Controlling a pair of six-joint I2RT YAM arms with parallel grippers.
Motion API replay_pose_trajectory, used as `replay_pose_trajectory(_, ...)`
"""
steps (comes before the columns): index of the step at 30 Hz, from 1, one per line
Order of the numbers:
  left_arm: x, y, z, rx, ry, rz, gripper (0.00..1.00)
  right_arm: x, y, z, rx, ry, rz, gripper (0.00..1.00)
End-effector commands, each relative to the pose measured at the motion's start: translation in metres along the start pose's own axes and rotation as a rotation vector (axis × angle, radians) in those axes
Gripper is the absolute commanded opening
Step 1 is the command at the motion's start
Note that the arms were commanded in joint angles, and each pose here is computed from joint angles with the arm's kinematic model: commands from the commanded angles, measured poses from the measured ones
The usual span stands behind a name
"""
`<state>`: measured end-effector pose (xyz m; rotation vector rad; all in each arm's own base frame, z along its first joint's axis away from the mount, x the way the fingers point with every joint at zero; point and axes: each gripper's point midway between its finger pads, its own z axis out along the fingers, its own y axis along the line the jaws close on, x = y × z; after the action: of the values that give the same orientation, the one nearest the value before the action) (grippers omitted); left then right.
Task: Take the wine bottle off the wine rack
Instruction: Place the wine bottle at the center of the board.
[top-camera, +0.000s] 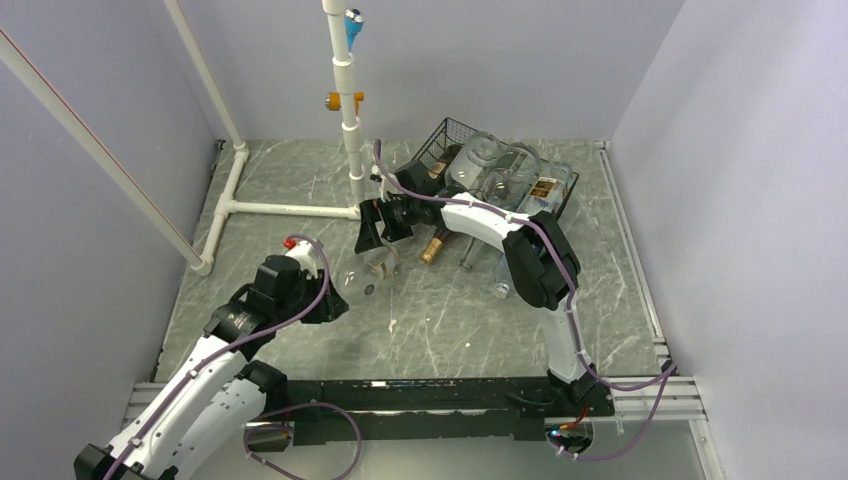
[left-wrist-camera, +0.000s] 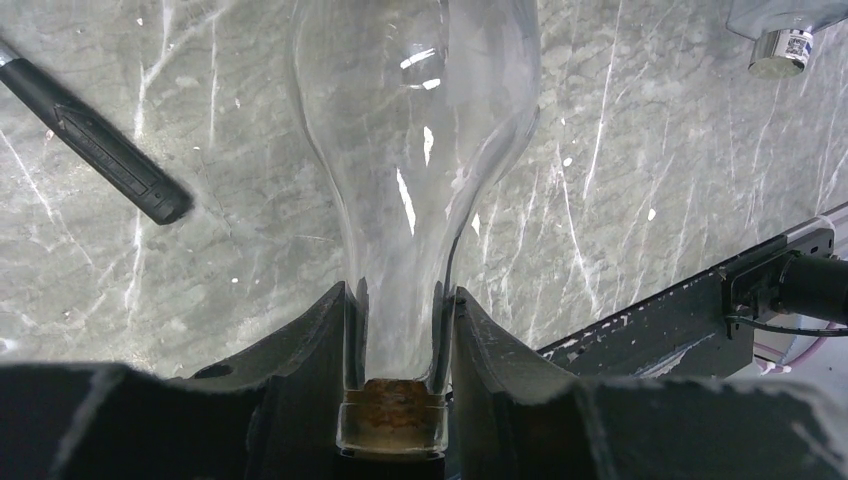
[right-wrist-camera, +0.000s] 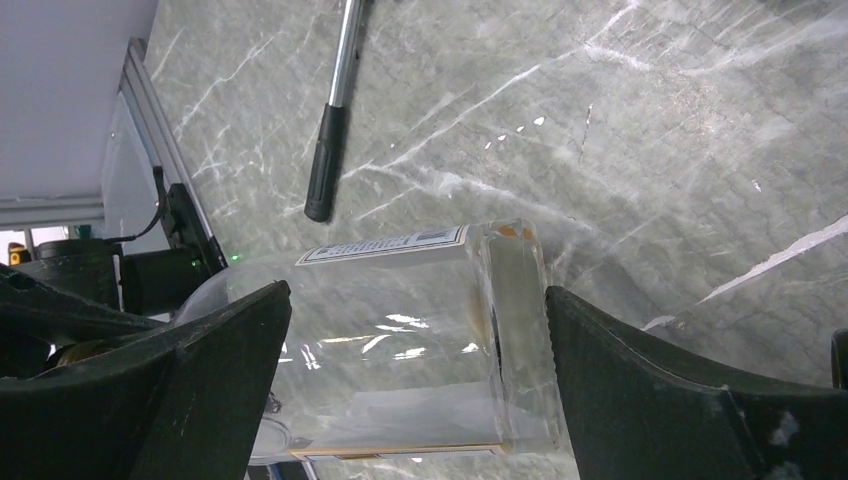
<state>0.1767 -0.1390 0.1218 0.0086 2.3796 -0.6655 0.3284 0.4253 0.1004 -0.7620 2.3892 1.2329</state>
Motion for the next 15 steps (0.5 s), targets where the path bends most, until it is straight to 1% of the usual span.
replay_pose_trajectory(1, -0.0249, -0.0071, -0.0057, 0.019, -0.106, 0.009, 0.0, -0.0103, 0.0075, 0.0004, -0.033, -0.015, -0.003, 1.0)
replay_pose_trajectory(15, -0.0189, -0.0046, -0.0138, 0.012, -0.098, 0.012, 0.0, -0.0131, 0.0016, -0.0008, -0.022, -0.022, -0.005, 1.0)
